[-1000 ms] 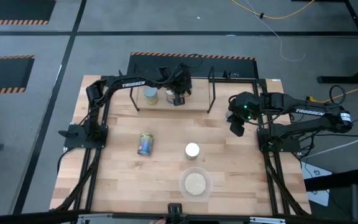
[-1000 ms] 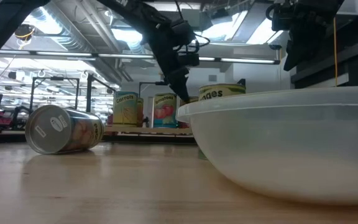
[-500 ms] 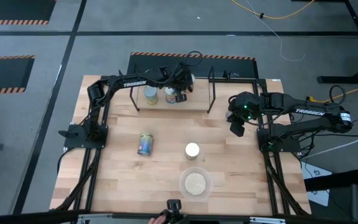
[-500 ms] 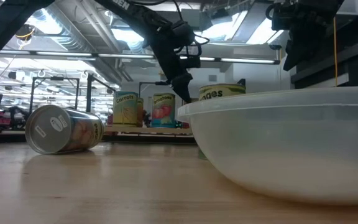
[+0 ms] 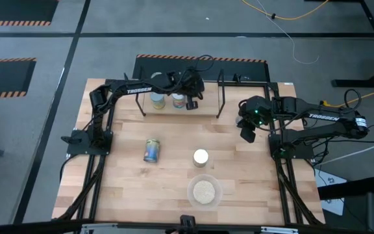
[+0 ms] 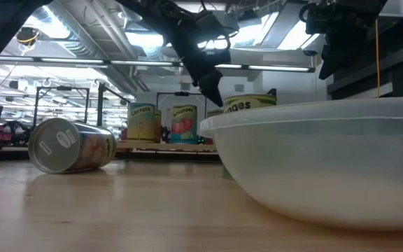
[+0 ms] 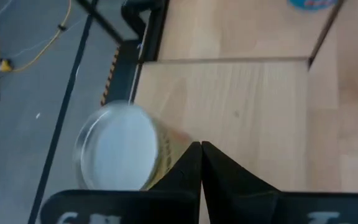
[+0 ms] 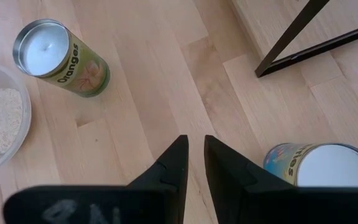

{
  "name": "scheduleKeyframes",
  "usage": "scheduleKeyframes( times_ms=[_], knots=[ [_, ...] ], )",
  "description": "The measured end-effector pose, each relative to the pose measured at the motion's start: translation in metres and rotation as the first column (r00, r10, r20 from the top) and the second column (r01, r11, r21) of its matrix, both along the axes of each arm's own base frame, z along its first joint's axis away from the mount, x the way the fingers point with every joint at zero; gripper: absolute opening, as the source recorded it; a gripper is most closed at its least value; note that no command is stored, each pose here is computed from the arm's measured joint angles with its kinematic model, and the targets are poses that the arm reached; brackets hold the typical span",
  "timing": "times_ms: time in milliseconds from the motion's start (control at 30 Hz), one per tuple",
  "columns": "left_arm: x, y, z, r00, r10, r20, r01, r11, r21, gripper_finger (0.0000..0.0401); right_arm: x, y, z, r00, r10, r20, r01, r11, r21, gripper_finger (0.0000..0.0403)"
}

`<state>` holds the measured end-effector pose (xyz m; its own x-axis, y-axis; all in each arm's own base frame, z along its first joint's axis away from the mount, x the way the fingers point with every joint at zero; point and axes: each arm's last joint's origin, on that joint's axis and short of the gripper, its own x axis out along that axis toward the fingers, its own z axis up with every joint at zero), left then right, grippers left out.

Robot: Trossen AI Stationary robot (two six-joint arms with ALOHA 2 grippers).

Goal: Pick and place cans onto a shelf
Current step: Put the canned pineapple on the shelf

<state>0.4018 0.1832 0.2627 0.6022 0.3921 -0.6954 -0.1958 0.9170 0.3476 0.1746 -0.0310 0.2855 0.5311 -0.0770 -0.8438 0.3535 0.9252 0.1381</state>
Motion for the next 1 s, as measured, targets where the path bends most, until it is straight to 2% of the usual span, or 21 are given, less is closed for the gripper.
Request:
scheduleKeyframes(
  times_ms=[133,467,667,1000],
  knots=[
    [0.004,-0.001,0.004,0.998,-0.029,0.054,0.028,1.0,0.008,0.0002,0.0,0.0,0.0,1.0,0.0,0.0,0.0,1.0,0.0,0.0058],
    [0.009,0.01,0.009,0.987,-0.012,0.159,0.004,0.999,0.05,0.0001,0.0,0.0,0.0,1.0,0.0,0.001,0.0,1.0,0.0,0.0058],
    [0.012,0.013,-0.001,0.987,-0.034,0.155,0.033,0.999,0.014,0.0001,0.0,0.0,0.0,1.0,0.0,0.001,0.0,1.0,0.0,0.0058],
    [0.014,0.021,-0.014,0.991,-0.012,0.132,0.009,1.0,0.019,0.0002,0.001,0.0,0.0,1.0,0.001,0.007,-0.001,1.0,-0.002,0.0058]
  ],
)
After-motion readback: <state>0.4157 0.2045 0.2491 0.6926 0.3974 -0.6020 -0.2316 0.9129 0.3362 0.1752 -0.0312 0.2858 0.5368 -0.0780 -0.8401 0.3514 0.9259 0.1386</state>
